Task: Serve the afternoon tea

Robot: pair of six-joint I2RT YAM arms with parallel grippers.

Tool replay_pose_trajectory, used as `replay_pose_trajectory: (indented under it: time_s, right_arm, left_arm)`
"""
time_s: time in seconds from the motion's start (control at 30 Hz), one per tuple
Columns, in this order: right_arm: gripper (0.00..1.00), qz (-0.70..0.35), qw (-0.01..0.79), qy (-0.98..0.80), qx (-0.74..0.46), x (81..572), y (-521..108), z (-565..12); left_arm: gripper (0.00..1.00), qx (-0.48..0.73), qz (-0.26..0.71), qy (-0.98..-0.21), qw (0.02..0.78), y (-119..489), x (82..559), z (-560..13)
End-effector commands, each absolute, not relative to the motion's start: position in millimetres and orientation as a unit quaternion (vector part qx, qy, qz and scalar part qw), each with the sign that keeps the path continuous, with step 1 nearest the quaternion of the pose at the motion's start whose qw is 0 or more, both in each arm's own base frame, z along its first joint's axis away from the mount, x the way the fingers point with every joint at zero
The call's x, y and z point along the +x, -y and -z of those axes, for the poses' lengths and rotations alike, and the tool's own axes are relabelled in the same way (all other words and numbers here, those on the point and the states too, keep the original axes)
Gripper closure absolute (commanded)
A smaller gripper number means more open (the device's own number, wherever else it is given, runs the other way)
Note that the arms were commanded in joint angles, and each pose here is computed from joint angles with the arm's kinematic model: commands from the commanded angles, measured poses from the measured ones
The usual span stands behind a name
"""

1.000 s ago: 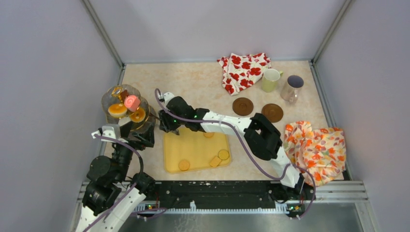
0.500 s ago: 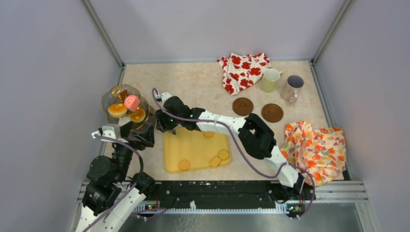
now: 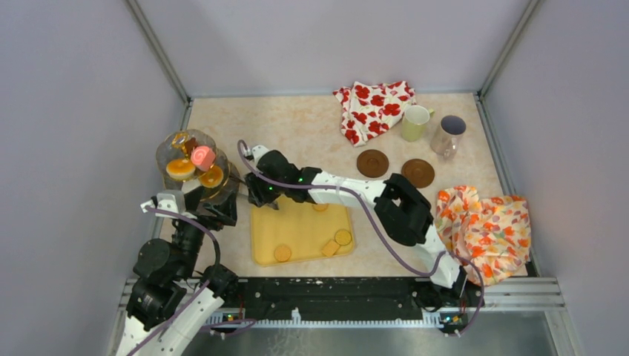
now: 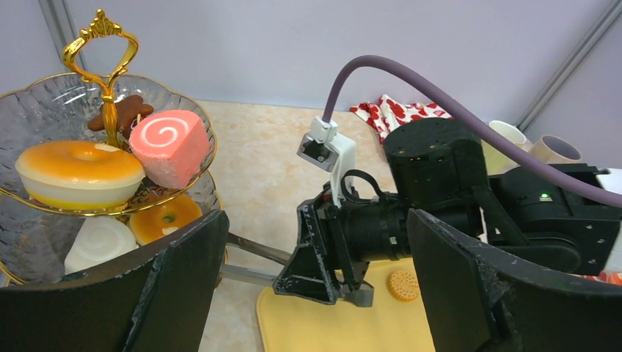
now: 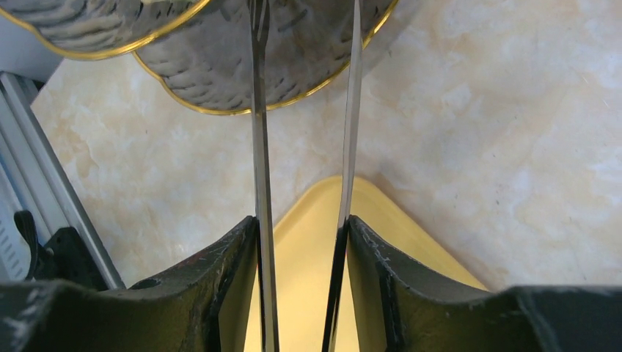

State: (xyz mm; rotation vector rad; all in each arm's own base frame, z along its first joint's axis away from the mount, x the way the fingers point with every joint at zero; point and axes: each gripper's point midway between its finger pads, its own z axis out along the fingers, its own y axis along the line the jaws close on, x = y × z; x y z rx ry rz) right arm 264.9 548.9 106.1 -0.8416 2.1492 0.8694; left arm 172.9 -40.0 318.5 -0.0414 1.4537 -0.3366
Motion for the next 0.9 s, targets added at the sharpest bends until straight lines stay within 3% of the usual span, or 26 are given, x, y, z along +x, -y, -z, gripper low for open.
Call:
replay_pose_trajectory:
  time_s: [0.0,0.43,0.87]
  right_arm:
    - [0.54,-0.362,0.381,-0.784,-0.332,262.5,-545.3,-167.7]
    - [0.55,-0.331,0.375,-0.802,-0.326,238.4,-482.0,-189.3]
    - [0.55,-0.349,0.317,-0.814,-0.34,169.2,-399.8,-162.0]
  left_arm:
    - [0.01,-0.021,0.153,-0.652,0.742,41.1,176.8,-323.8]
    - [0.01,-0.012,0.159,-0.65,0.743,48.5,182.8,-335.2]
    - [0.01,0.0,0.143,-0.668,0.73,52.8,191.7,-315.0]
